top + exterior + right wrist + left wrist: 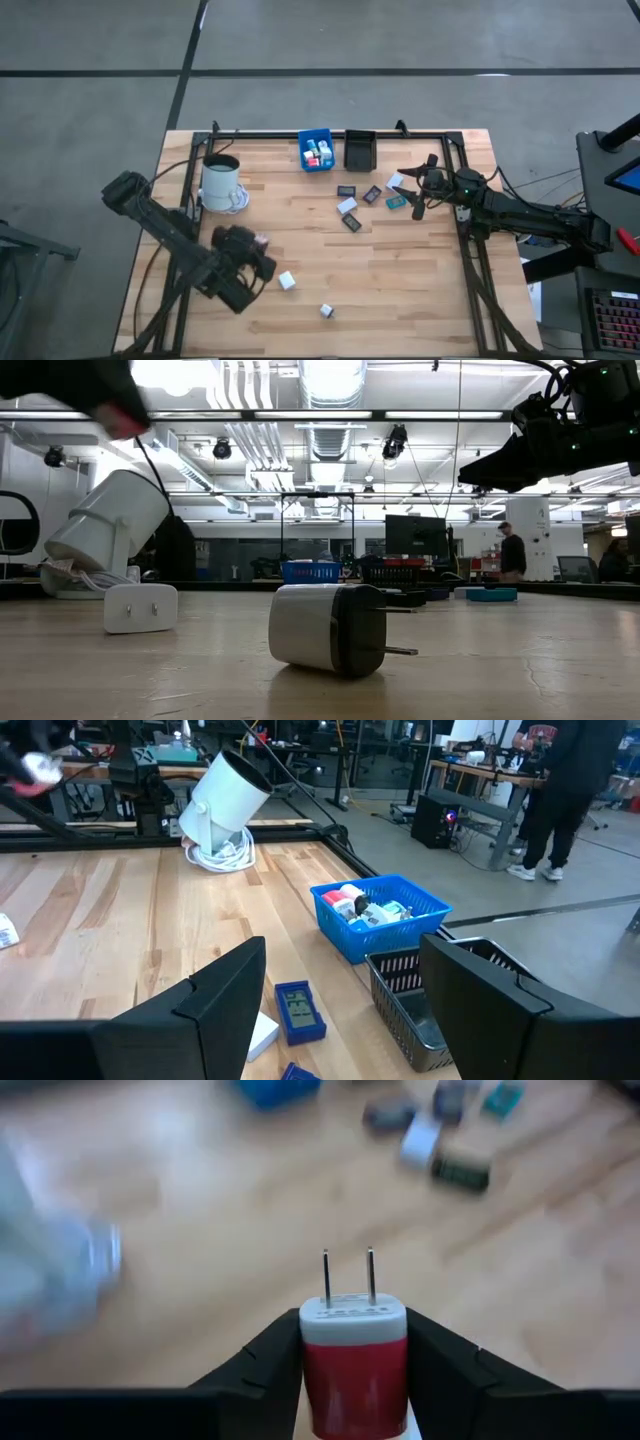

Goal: Pick & Place Office items
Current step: Put the small red adapter into the blue basket

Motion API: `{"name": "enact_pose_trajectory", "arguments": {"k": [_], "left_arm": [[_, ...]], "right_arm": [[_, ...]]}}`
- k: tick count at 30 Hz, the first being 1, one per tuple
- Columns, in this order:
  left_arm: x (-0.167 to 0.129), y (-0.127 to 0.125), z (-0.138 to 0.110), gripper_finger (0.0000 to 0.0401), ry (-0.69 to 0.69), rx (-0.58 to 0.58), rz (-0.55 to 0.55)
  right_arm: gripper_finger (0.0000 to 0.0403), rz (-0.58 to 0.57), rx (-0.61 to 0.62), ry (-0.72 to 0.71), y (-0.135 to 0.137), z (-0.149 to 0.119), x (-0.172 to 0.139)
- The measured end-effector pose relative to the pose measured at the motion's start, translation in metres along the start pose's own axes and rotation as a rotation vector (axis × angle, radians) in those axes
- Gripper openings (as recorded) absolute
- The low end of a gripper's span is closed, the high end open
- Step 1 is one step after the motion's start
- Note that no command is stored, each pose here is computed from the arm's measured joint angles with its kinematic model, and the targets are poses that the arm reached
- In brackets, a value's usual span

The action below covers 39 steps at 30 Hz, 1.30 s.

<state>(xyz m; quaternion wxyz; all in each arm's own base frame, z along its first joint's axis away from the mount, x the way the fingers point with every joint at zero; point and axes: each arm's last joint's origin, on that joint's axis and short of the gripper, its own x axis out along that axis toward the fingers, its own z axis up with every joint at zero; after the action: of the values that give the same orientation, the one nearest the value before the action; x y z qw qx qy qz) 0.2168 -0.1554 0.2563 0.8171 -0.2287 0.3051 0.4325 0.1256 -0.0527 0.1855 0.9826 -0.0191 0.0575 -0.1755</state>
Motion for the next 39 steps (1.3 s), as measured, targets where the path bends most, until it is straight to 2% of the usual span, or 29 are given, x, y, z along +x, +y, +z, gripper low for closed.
{"name": "enact_pose_trajectory", "arguments": {"k": [4, 8, 14, 21, 27, 33, 39], "left_arm": [[0.008, -0.007, 0.022, 0.0148, -0.183, 0.089, 0.001], [0.019, -0.013, 0.037, 0.0149, -0.340, 0.114, 0.007], [0.037, -0.023, 0.053, 0.0149, -0.460, 0.156, 0.048], [0.063, -0.028, 0.085, 0.0149, -0.468, 0.222, 0.133], [0.088, -0.029, 0.116, 0.0149, -0.397, 0.300, 0.142], [0.112, -0.024, 0.149, 0.0149, -0.361, 0.359, 0.111], [0.142, -0.007, 0.179, 0.0149, -0.308, 0.366, 0.003]], "right_arm": [[0.0256, 0.000, 0.000, 0.000, 0.000, 0.000, 0.000], [0.0256, -0.001, 0.000, 0.000, 0.000, 0.000, 0.000], [0.0256, 0.000, 0.000, 0.000, 0.000, 0.000, 0.000], [0.0256, 0.000, 0.000, 0.000, 0.000, 0.000, 0.000], [0.0256, 0.000, 0.000, 0.000, 0.000, 0.000, 0.000], [0.0256, 0.000, 0.000, 0.000, 0.000, 0.000, 0.000], [0.0256, 0.000, 0.000, 0.000, 0.000, 0.000, 0.000]]}}
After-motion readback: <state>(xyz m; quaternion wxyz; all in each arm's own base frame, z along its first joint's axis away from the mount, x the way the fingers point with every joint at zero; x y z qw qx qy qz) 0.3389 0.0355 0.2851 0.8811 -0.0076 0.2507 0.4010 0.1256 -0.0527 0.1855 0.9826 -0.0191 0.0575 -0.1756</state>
